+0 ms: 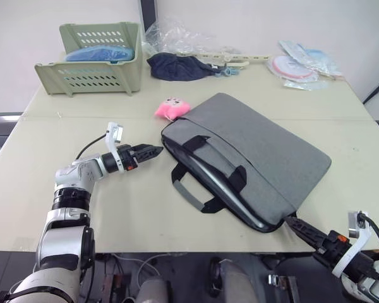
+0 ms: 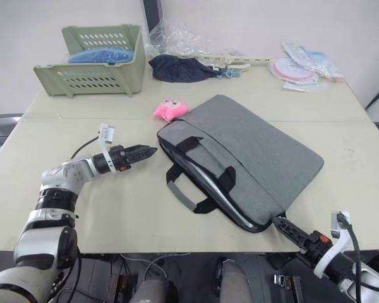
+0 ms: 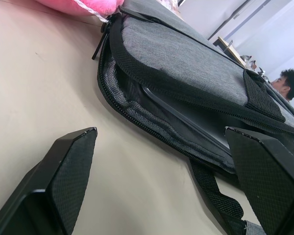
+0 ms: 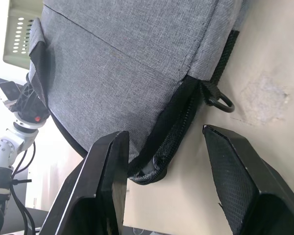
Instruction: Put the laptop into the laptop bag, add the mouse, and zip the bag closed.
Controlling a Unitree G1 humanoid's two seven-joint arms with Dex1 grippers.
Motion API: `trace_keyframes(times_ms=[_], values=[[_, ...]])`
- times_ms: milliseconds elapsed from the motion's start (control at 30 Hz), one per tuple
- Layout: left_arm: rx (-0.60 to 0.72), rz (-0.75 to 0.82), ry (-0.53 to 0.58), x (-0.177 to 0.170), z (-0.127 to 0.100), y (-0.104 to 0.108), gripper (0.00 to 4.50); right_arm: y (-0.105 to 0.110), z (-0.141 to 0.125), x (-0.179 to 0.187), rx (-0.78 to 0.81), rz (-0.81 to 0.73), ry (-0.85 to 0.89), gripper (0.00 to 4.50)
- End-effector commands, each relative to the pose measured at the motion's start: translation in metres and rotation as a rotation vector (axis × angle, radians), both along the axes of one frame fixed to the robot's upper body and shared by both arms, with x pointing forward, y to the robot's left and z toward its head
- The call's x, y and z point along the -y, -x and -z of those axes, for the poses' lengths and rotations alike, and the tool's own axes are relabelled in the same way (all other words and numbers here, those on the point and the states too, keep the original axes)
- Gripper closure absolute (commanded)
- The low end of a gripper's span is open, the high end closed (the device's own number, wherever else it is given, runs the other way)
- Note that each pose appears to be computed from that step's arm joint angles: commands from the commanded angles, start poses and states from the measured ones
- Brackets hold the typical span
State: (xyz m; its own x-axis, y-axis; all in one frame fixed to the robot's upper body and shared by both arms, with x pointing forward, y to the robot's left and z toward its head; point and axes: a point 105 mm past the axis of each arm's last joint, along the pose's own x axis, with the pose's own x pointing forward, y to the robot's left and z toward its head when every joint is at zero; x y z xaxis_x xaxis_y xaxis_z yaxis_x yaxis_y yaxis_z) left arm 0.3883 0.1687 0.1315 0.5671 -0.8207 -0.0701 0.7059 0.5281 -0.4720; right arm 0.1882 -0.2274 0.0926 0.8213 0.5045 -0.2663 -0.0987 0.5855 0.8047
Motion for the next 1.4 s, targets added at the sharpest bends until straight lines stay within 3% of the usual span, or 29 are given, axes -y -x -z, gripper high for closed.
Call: trace_keyframes(times_ms=[33,467,500,567,700,1100,1400], values=[[-0.039,0.01,-0.012,0.004,0.011,0.004,0.0,-0.003,-0.002,0.001,0.009,0.013,-0.016,1.8],[-0.038,0.005,-0.013,0.004,0.012,0.005,0.0,-0.017,0.007,-0.004,0.001,0.01,-0.031,1.8],[-0.038,0.004,-0.013,0.004,0.012,0.005,0.0,-0.016,0.008,-0.004,-0.001,0.01,-0.029,2.31],[-0.038,0.004,-0.012,0.004,0.012,0.005,0.0,-0.015,0.011,-0.003,-0.012,0.01,-0.02,2.75],[-0.037,0.001,-0.012,0.003,0.013,0.005,0.0,-0.012,0.014,0.0,-0.024,0.016,-0.018,4.47],[-0.034,0.014,0.003,0.012,0.011,0.001,0.0,-0.006,0.017,0.001,-0.033,0.001,-0.006,4.47],[-0.085,0.029,0.16,0.043,0.004,-0.012,0.0,-0.005,0.019,-0.002,-0.035,-0.012,0.0,4.47]])
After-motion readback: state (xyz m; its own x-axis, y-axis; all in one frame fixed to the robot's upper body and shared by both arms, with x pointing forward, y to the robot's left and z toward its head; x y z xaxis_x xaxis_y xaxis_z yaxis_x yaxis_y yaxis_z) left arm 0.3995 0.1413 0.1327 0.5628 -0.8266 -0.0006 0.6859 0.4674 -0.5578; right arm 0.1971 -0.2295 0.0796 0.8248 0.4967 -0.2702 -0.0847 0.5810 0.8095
